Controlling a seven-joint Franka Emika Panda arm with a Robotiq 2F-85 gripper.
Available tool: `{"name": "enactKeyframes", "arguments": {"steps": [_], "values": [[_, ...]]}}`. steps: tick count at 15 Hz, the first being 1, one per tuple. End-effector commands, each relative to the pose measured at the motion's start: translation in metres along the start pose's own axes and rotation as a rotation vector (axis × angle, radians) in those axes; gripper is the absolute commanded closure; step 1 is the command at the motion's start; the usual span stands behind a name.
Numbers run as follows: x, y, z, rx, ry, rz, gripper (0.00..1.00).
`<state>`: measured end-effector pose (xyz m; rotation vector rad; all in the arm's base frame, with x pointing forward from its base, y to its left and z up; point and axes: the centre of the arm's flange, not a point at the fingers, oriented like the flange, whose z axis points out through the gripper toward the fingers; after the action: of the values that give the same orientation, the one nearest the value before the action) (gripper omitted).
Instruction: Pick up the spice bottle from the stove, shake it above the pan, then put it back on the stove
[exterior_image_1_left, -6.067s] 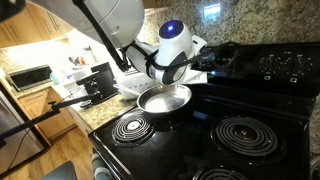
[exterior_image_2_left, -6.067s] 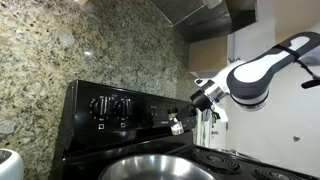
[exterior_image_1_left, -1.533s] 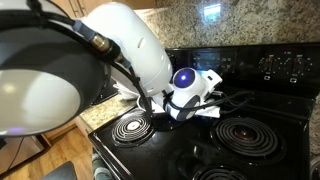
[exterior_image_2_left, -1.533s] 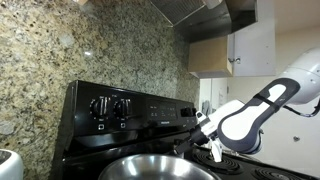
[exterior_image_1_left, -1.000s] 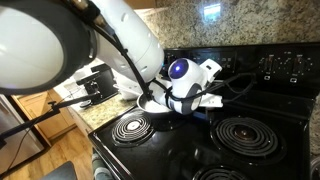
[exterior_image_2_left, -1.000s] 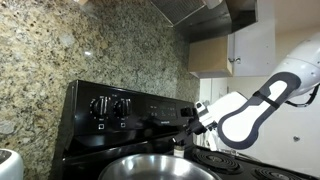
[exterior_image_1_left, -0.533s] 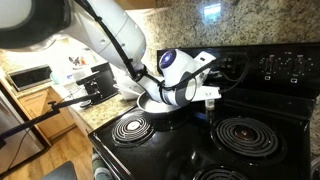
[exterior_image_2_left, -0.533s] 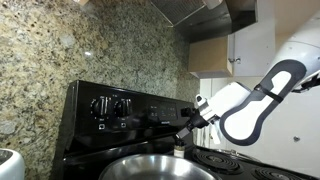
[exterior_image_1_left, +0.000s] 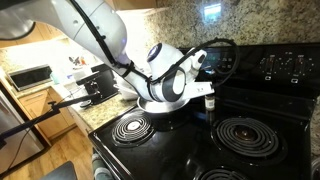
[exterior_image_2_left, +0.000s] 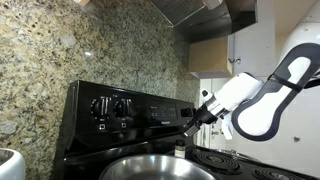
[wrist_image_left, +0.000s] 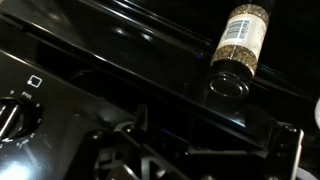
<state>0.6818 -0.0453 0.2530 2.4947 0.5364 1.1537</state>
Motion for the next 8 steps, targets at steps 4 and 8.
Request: {"name": "enactKeyframes", "arguments": {"steps": [4, 8], "values": [[-0.027, 0.0, -0.064, -0.063, 0.003, -0.071, 0.0], [-0.022, 0.019, -0.088, -0.122, 0.027, -0.102, 0.0]]}}
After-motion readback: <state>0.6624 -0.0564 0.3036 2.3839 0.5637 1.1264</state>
